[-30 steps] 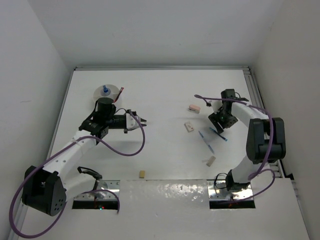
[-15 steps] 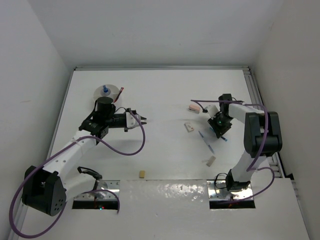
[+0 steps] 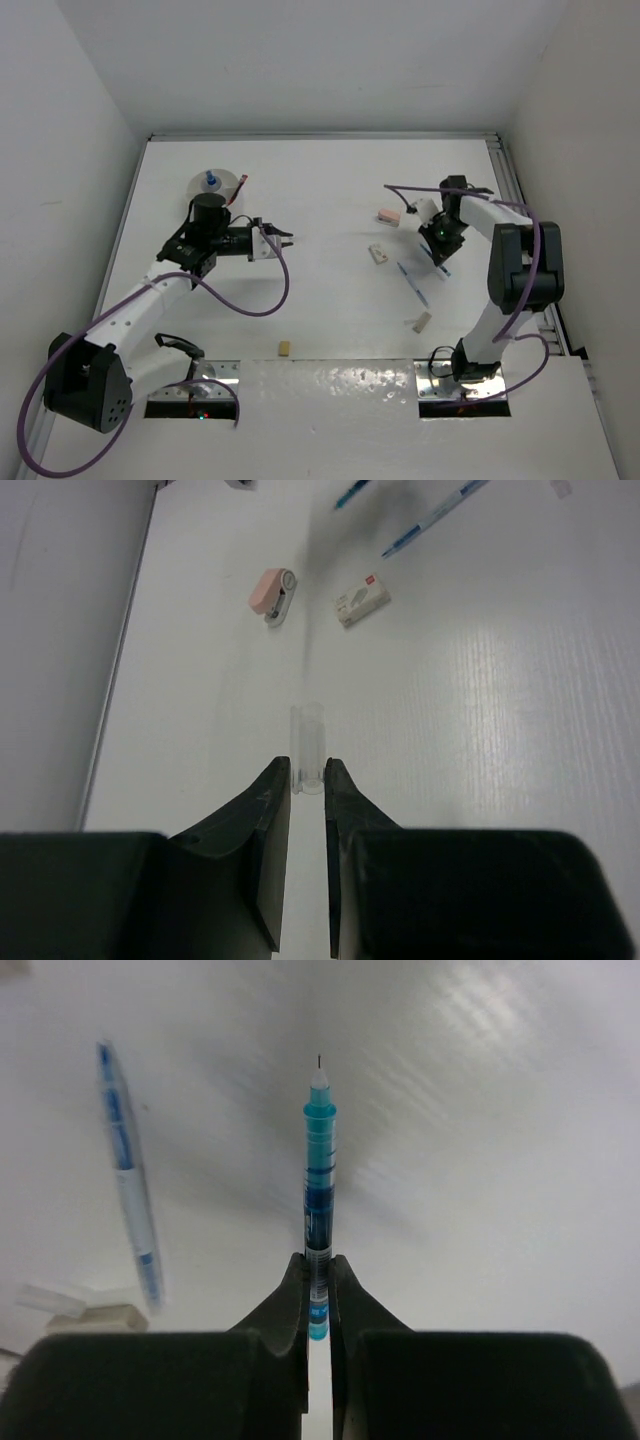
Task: Sort the stationery into containers
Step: Pick up the pen from the center of the board, then close the pen cap on the pen.
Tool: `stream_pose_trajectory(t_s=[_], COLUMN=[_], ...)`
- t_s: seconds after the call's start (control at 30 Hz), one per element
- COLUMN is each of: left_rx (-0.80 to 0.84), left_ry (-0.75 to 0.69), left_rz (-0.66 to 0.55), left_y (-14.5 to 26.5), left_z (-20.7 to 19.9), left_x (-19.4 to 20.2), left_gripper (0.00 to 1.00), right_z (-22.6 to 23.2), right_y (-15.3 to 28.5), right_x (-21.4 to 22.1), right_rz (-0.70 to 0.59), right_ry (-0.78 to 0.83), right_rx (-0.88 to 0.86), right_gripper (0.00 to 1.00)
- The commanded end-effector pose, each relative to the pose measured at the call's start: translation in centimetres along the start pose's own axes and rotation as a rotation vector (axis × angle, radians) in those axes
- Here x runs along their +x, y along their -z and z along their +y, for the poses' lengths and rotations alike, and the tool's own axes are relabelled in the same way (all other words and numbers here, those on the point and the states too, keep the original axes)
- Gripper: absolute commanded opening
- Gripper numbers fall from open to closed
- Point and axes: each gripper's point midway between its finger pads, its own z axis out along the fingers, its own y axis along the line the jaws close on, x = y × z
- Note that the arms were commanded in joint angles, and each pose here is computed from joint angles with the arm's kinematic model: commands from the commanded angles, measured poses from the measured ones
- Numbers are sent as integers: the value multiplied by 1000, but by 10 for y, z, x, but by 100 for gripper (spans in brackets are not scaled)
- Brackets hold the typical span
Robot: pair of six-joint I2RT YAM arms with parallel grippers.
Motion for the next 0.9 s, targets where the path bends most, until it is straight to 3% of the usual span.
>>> stream_pose_trajectory(t_s=[0.0,0.17,0.33,0.53,0.87], left_rx=[0,64,175,195,231], left_ry=[-268,-553,-680,-730,-771], left_rz=[-39,26,53,27,-15], left_y=[9,11,14,13,11], left_z=[15,23,8,-1,-12], left_x=[-25,-15,-2,-1,-6], left_gripper=[0,0,0,0,0], right_z=[12,111,187,232,259], right_y=[67,95,111,120,117], right_x=[-54,-93,-94,-100,-127], right_rz=[-224,-407,-362,-321,-350], right_ry=[-2,172,348,476,593], right_rx=[-7,-298,-501,-562,-573], right_gripper=[0,0,0,0,0])
